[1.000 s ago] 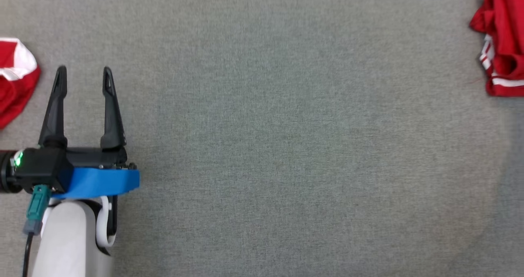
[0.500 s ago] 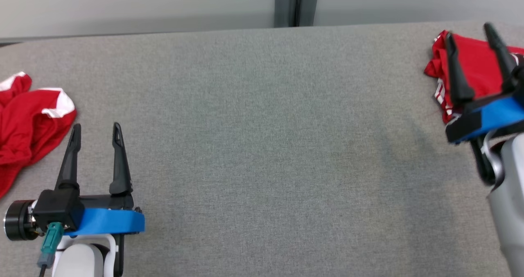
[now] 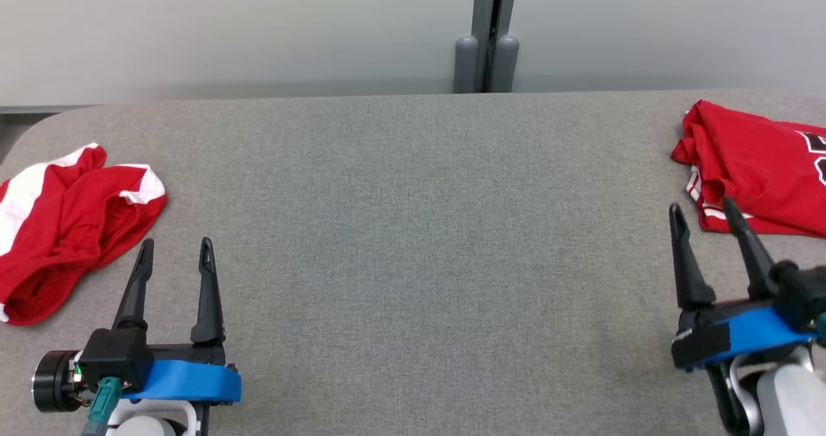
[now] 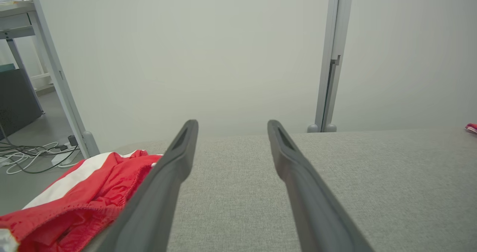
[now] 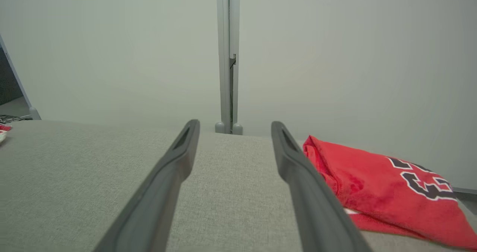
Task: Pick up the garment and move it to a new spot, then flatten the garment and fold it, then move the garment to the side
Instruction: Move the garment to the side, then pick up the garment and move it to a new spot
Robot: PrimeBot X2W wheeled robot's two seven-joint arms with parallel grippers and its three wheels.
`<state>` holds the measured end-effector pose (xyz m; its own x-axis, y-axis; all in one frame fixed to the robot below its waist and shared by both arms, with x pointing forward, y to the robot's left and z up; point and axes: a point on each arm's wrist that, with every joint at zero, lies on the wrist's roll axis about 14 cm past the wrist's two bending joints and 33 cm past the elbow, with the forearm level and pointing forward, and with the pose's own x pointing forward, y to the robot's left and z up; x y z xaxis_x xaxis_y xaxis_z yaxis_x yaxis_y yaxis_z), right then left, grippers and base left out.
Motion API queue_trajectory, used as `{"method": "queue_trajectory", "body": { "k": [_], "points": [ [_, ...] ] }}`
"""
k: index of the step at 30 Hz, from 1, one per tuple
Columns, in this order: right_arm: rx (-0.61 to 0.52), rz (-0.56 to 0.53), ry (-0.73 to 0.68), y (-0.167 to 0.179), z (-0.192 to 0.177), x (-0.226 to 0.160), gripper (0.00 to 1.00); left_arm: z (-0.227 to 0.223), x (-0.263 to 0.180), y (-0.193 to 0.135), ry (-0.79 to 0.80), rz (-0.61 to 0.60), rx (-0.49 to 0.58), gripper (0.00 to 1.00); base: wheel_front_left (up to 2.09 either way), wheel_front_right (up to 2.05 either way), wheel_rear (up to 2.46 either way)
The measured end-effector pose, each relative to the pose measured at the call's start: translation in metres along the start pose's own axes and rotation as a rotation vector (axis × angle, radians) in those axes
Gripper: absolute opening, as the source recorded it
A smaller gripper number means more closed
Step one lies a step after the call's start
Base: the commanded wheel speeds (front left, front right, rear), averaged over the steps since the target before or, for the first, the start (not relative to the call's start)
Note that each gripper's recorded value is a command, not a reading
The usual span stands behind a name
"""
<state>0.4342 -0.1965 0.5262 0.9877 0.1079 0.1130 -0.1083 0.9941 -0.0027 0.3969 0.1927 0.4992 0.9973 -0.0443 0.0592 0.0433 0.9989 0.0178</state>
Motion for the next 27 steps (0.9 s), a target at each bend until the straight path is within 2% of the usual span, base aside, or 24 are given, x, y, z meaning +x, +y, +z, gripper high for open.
{"method": "queue_trajectory", "body": {
  "k": [10,20,27],
  "points": [
    [0.033,-0.054,0.057,0.003,-0.009,-0.031,1.00,-0.005,-0.006,-0.004,0.017,-0.013,-0.007,1.00,0.00,0.00,0.00],
    [0.033,-0.046,0.060,0.008,-0.007,-0.030,1.00,-0.006,-0.010,-0.001,0.023,-0.002,-0.007,1.00,0.00,0.00,0.00],
    [0.044,0.011,0.067,0.028,-0.009,-0.021,1.00,-0.003,-0.021,0.017,0.018,0.050,0.000,1.00,0.00,0.00,0.00]
  ]
}}
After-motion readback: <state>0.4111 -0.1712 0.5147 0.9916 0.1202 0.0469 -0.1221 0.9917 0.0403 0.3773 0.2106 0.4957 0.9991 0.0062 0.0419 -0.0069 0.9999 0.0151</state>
